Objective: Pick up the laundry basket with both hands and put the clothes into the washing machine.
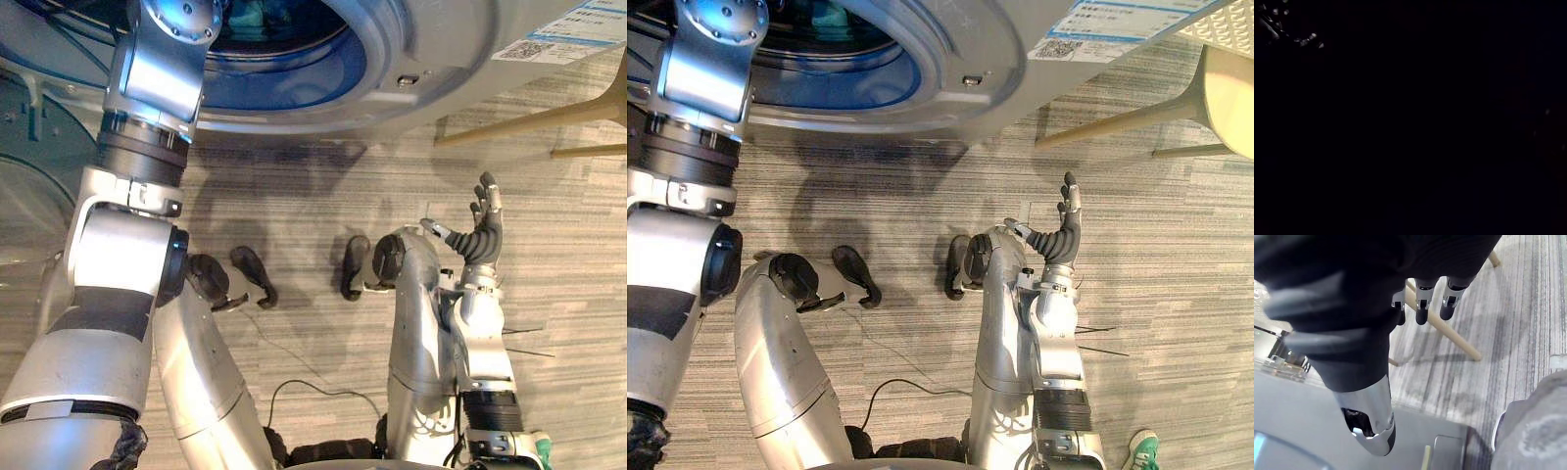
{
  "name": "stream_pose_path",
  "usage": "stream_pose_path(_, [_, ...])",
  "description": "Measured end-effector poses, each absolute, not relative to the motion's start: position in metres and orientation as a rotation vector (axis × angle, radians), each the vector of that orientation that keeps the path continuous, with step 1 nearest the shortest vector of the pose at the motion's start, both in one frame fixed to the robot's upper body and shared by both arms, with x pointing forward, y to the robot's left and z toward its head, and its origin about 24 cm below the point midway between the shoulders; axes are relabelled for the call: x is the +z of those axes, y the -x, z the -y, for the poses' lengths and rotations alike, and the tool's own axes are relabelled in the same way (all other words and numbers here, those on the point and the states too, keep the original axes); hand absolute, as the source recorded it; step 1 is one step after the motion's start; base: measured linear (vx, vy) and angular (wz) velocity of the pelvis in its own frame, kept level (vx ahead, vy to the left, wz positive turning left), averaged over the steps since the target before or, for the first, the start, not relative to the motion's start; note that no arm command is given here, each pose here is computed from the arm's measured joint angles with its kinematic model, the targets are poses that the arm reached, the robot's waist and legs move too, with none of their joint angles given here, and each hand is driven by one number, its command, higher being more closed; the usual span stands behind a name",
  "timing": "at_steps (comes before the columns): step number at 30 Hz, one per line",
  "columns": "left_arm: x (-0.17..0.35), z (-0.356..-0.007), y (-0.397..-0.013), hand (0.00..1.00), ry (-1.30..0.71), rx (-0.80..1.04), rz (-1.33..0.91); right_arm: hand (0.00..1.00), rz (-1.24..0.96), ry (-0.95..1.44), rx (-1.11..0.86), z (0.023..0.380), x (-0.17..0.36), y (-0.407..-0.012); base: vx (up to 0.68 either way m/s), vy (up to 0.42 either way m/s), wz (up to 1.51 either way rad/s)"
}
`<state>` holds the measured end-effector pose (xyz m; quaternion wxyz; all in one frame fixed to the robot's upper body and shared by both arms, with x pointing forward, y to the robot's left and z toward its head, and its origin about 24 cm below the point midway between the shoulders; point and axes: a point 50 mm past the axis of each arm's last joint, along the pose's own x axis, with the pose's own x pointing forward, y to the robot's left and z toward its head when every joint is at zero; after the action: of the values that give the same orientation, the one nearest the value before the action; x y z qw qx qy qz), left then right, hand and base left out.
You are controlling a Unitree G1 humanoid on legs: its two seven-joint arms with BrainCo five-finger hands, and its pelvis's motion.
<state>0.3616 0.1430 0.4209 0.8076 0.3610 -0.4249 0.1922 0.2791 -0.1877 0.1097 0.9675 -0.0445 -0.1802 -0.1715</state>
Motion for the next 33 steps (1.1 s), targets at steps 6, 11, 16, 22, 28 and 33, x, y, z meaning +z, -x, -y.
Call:
stream_pose_path(6, [0.400, -0.144, -0.382, 0.00, -1.015, 0.410, 0.733, 0.00, 0.387, 0.091, -0.305, 0.188, 0.113, -0.278, 0.03, -0.052, 0.02])
stream_pose_path(11, [0.382, -0.135, -0.392, 0.00, -1.068, 0.332, 0.657, 0.00, 0.406, 0.089, -0.276, 0.188, 0.117, -0.278, 0.05, -0.029, 0.01])
stream_pose_path(16, [0.376, -0.138, -0.394, 0.00, -1.058, 0.323, 0.636, 0.00, 0.415, 0.099, -0.251, 0.187, 0.118, -0.278, 0.04, -0.034, 0.01])
stream_pose_path(22, [0.373, -0.158, -0.392, 0.00, -0.899, 0.376, 0.631, 0.00, 0.418, 0.107, -0.245, 0.186, 0.118, -0.278, 0.04, -0.042, 0.03])
stream_pose_path(28, [0.356, -0.183, -0.378, 0.00, -0.696, 0.465, 0.683, 0.00, 0.359, 0.146, -0.242, 0.184, 0.104, -0.280, 0.06, -0.065, 0.15])
stream_pose_path(33, [0.317, -0.194, -0.356, 0.00, -0.596, 0.511, 0.737, 0.00, 0.307, 0.141, -0.228, 0.172, 0.093, -0.276, 0.06, -0.093, 0.15])
